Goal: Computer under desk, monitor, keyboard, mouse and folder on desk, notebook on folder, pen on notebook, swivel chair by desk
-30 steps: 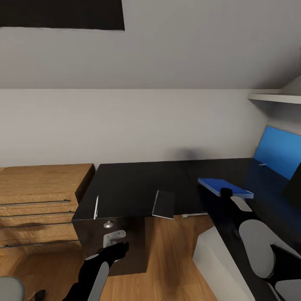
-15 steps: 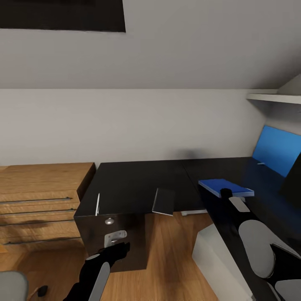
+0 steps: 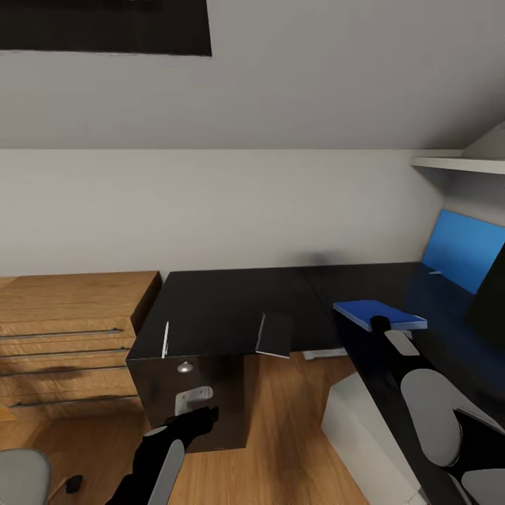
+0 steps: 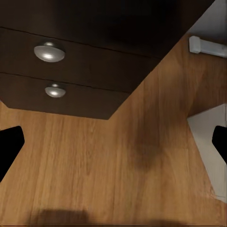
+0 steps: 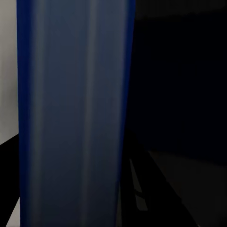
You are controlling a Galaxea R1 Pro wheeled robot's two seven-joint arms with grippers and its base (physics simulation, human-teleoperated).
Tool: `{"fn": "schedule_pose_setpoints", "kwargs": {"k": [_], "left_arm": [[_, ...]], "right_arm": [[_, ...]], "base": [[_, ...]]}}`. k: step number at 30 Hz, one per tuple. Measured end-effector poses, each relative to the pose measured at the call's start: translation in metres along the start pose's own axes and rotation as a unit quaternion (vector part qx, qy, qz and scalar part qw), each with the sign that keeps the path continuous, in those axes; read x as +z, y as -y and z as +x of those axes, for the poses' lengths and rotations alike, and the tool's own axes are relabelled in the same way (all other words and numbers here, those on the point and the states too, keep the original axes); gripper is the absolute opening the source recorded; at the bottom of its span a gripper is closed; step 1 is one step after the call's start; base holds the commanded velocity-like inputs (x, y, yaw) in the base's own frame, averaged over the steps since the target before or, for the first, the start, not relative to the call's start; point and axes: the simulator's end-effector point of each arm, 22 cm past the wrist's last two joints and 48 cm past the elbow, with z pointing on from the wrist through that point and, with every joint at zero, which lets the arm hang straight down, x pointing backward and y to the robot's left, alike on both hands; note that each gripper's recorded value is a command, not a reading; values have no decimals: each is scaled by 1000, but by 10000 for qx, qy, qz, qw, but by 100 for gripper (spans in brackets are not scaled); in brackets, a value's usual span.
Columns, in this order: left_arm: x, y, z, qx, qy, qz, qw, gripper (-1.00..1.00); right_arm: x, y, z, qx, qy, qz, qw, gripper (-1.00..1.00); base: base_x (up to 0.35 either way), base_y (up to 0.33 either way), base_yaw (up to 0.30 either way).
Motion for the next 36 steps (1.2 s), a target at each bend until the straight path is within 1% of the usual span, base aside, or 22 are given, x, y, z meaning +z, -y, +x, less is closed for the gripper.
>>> {"fn": "schedule_pose_setpoints", "kwargs": {"k": [4, 8, 13, 36], "left_arm": [[0, 1, 1, -42, -13, 31, 10000, 100], [0, 1, 1, -47, -14, 34, 10000, 100], [0, 2, 1, -48, -17, 43, 10000, 100], [0, 3, 0, -48, -8, 51, 10000, 100]], "right_arm": [[0, 0, -1, -2, 4, 1, 10000, -100], [0, 0, -1, -3, 6, 3, 10000, -100], [0, 0, -2, -10, 17, 12, 10000, -100], [0, 0, -3, 7, 15, 12, 10000, -100]], "base": [[-106, 0, 0], [-14, 0, 0], [-154, 0, 0], [-4, 0, 0]]}}
